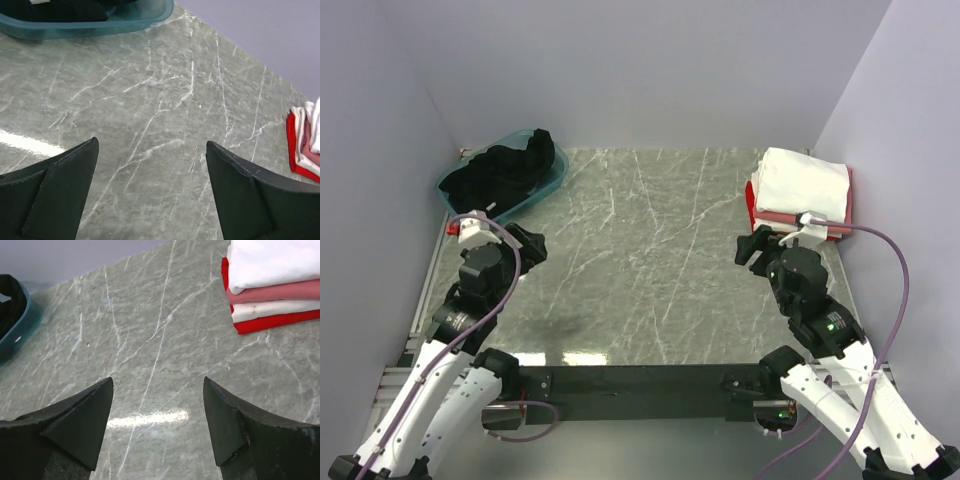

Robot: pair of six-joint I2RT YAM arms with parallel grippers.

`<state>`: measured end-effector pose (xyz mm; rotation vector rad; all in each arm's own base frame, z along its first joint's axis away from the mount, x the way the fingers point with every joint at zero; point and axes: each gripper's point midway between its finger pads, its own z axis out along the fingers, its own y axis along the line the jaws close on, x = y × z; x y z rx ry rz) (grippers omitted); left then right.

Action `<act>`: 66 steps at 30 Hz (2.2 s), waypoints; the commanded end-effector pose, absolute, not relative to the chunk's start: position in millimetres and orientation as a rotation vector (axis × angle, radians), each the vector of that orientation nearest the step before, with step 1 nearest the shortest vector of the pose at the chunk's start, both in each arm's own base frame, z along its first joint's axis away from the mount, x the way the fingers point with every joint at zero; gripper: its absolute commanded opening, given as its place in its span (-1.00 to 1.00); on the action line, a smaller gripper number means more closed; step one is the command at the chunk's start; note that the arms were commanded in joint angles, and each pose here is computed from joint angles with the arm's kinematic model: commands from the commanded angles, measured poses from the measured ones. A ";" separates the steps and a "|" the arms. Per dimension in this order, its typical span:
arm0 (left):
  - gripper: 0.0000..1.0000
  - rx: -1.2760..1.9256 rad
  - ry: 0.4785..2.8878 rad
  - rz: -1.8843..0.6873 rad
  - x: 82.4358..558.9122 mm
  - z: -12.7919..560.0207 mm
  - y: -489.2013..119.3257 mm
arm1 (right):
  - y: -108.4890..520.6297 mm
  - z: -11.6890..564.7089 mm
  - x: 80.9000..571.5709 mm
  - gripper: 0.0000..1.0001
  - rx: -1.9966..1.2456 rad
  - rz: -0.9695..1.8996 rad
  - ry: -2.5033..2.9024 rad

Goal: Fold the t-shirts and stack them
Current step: Grab the tshirt from the pile

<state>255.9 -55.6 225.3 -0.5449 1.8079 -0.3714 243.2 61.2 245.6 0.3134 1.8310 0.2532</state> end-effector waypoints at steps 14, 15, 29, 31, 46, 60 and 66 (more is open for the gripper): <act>0.99 -0.583 1.778 -0.256 291.1 238.2 -49.1 | 55.5 240.2 247.1 0.61 0.334 0.211 1.837; 0.99 -0.574 1.763 -0.253 297.9 245.4 -49.9 | 57.3 238.7 247.6 0.61 0.329 0.216 1.844; 0.84 -0.768 1.849 0.009 456.5 222.2 40.4 | 68.5 238.7 243.5 0.63 0.290 0.298 1.835; 0.81 -0.806 1.909 0.124 484.6 203.4 61.8 | 70.5 237.9 243.9 0.63 0.284 0.304 1.840; 0.73 -0.837 2.204 0.247 549.3 74.7 82.1 | 73.5 236.1 247.2 0.64 0.257 0.303 1.842; 0.39 -0.759 2.361 0.293 542.8 36.7 80.3 | 74.1 239.2 243.5 0.65 0.249 0.320 1.831; -0.98 -0.750 2.200 0.233 552.8 117.6 80.9 | 73.5 238.9 243.8 0.65 0.251 0.318 1.830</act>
